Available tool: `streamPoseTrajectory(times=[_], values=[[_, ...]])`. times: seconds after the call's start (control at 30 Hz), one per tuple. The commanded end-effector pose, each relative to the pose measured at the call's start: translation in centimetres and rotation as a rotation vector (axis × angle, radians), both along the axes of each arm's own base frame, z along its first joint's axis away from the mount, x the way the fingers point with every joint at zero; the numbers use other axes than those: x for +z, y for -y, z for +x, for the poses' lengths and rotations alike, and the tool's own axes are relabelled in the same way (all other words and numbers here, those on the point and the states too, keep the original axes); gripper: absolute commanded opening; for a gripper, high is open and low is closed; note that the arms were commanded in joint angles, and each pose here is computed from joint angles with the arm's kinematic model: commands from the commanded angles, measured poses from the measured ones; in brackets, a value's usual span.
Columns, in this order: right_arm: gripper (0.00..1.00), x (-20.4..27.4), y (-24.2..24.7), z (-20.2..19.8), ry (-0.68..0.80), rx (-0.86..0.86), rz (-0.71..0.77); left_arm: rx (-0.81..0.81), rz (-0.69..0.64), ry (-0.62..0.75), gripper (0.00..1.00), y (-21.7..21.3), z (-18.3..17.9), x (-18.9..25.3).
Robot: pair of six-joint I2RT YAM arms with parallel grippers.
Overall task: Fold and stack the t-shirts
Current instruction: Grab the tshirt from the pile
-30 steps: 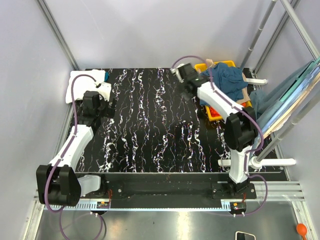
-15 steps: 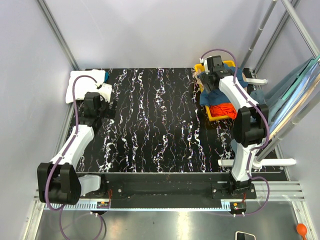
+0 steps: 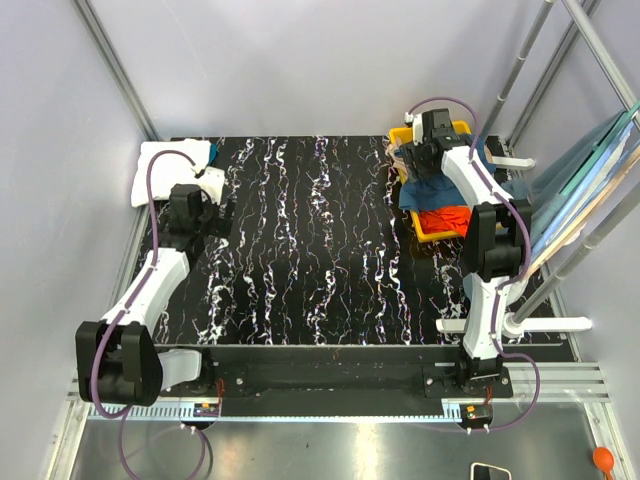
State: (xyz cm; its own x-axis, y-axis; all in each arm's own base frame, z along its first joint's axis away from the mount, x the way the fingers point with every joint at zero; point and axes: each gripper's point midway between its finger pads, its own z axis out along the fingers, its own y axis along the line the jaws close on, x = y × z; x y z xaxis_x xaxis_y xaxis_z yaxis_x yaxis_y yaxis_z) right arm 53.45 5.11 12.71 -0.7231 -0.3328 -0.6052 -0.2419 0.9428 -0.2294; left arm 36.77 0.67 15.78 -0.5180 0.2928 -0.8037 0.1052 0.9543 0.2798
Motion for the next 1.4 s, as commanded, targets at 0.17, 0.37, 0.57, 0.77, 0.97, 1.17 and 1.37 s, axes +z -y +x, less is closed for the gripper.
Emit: streamPoseTrajectory(times=[0.17, 0.37, 0.57, 0.77, 0.97, 1.17, 1.37], values=[[0.09, 0.8, -1.2, 0.7, 0.011, 0.032, 0.092, 0.008, 0.005, 0.04, 0.99, -0.1, 0.9, 0.5], [0.0, 3.0, -0.9, -0.4, 0.023, 0.038, 0.083, 0.007, -0.008, 0.047, 0.99, 0.1, 1.0, 0.8], [0.0, 8.5, -0.5, -1.7, 0.099, 0.052, 0.078, 0.008, -0.025, 0.049, 0.99, 0.3, 1.0, 1.1], [0.0, 16.0, 0.2, -3.0, 0.193, 0.063, 0.044, 0.004, -0.043, 0.061, 0.99, 0.5, 0.9, 1.9], [0.0, 18.6, 1.2, -4.1, 0.178, 0.064, -0.013, 0.006, -0.051, 0.066, 0.99, 0.6, 0.9, 2.4], [0.0, 19.3, 1.2, -3.9, 0.195, 0.071, -0.018, 0.005, -0.054, 0.074, 0.99, 0.6, 0.8, 3.0], [0.0, 24.6, 0.4, -3.3, 0.342, 0.147, -0.021, -0.007, -0.056, 0.094, 0.98, 0.8, 0.6, 3.9]])
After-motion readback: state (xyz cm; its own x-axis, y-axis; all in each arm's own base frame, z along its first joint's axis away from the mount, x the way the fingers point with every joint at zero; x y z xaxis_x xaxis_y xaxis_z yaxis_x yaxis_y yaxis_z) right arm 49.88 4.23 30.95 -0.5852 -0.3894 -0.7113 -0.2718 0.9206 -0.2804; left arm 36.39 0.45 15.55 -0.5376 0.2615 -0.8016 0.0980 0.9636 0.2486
